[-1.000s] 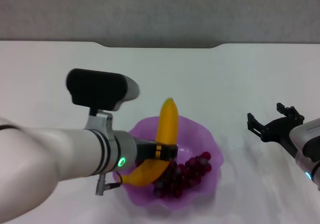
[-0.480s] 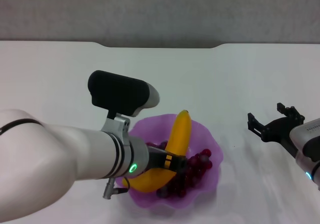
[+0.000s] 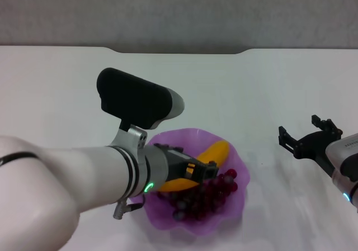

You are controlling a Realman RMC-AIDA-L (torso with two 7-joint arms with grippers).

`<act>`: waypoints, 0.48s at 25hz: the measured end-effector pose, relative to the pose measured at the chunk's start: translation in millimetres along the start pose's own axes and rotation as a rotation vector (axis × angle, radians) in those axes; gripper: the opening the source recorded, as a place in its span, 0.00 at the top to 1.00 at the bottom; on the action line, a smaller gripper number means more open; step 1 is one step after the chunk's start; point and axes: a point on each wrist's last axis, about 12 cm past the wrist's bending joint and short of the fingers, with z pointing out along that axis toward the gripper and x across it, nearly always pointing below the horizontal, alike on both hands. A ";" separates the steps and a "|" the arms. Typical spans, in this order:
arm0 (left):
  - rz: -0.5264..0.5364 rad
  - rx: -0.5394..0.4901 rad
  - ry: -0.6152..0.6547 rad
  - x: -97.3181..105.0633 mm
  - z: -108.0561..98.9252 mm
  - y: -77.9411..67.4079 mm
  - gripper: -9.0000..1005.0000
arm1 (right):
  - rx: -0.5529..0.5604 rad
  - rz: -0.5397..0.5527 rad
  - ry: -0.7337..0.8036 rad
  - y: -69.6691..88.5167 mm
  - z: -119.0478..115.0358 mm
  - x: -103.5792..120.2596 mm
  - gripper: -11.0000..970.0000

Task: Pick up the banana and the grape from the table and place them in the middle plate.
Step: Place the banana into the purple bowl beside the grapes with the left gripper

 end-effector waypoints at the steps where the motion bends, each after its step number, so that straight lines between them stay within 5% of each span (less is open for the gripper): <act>1: 0.016 -0.005 -0.011 0.2 -2.0 -1.4 0.28 | -0.001 0.000 -0.001 0.2 0.1 -0.2 0.10; 8: 0.180 -0.108 -0.116 5.6 -11.7 -6.9 0.22 | -0.002 0.004 -0.004 0.9 -0.3 -0.3 0.09; 12: 0.128 -0.153 -0.306 12.1 -20.9 11.3 0.22 | -0.004 0.003 -0.005 1.4 -0.3 -0.5 0.10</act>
